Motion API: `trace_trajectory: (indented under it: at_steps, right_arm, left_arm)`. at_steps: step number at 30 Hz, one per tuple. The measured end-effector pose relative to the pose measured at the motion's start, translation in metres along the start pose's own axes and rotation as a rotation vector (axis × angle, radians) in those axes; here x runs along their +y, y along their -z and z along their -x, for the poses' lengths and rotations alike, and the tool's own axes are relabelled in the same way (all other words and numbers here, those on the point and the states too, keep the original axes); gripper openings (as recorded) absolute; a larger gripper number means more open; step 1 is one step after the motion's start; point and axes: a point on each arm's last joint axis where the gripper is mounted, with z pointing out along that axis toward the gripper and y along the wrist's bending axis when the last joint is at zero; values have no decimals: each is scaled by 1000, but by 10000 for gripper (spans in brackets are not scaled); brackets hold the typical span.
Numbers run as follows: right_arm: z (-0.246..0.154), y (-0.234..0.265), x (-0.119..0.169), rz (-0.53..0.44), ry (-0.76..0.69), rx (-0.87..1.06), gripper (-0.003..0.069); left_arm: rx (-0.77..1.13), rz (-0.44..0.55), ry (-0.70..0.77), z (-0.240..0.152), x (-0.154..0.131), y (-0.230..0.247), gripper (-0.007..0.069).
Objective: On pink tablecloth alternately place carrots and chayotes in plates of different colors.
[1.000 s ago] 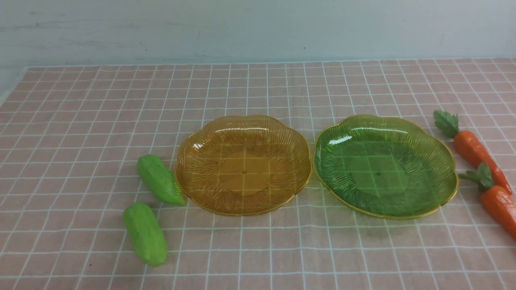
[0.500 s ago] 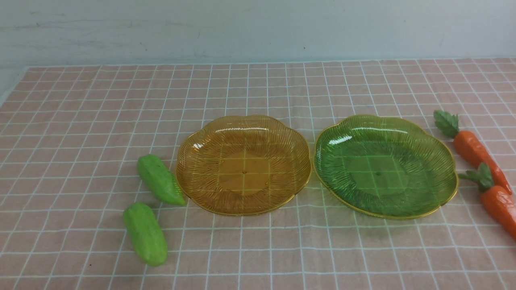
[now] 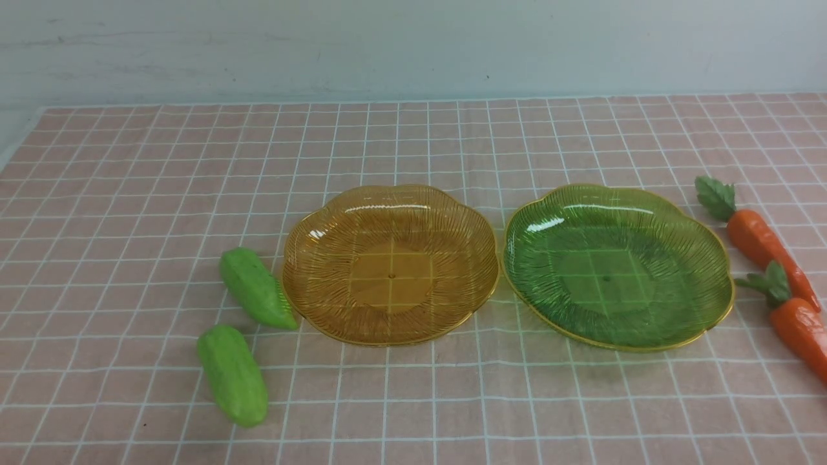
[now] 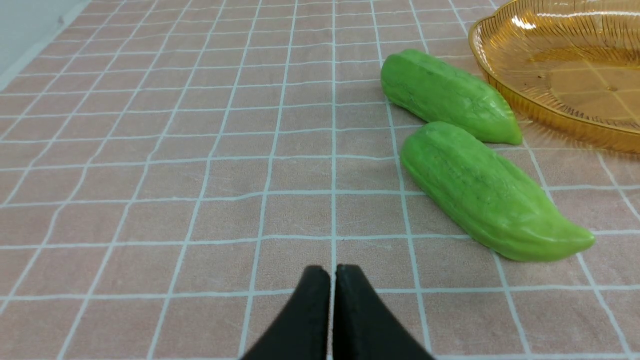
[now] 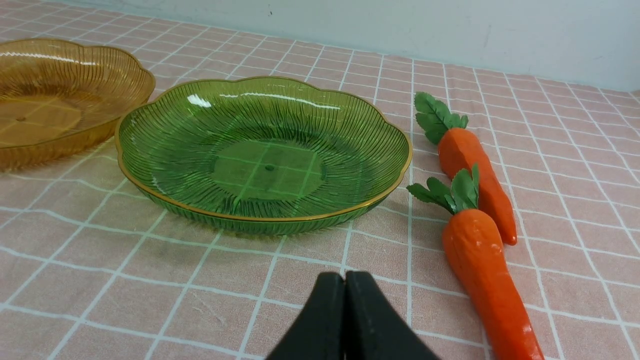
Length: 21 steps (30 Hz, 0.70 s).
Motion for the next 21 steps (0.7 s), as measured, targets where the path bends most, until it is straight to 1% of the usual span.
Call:
trace_trajectory:
  at_steps: [5,6,7,8,9,10,11,12,14,15,16,18,21]
  right_arm:
    - [0,0,0,0,0,0,-15]
    - [0,0,0,0,0,0,-15]
    - [0,0,0,0,0,0,-15]
    - [0,0,0,1,-8,0,-15]
    - [0,0,1,6,-35,-3,-15]
    - [1,0,2,19,-108,-8,-15]
    - [2,0,3,36,-202,-15,-15]
    - [3,0,5,56,-320,-27,-15]
    - [8,1,9,124,-701,-51,-15]
    - [10,1,10,147,-819,-54,-15]
    - [11,1,11,168,-917,-58,-15]
    - [13,2,12,199,-1061,-64,-15]
    - [15,2,12,216,-1141,-69,-15]
  left_arm:
    - [0,-1,2,0,0,0,-3]
    - [1,-18,64,0,-2,0,-3]
    - [1,-21,76,0,-2,0,-3]
    - [4,-53,201,0,-5,0,-3]
    - [11,-101,392,1,-9,0,-3]
    - [26,-142,554,1,-13,1,-3]
    - [54,-203,786,2,-18,2,-3]
    - [79,-254,972,4,-23,3,-3]
    - [106,-324,1209,8,-27,4,-3]
    - [104,-344,1268,9,-28,5,-3]
    - [97,-353,1297,11,-28,5,-3]
    - [58,-360,1317,14,-26,5,-3]
    - [14,-360,1289,16,-24,5,-3]
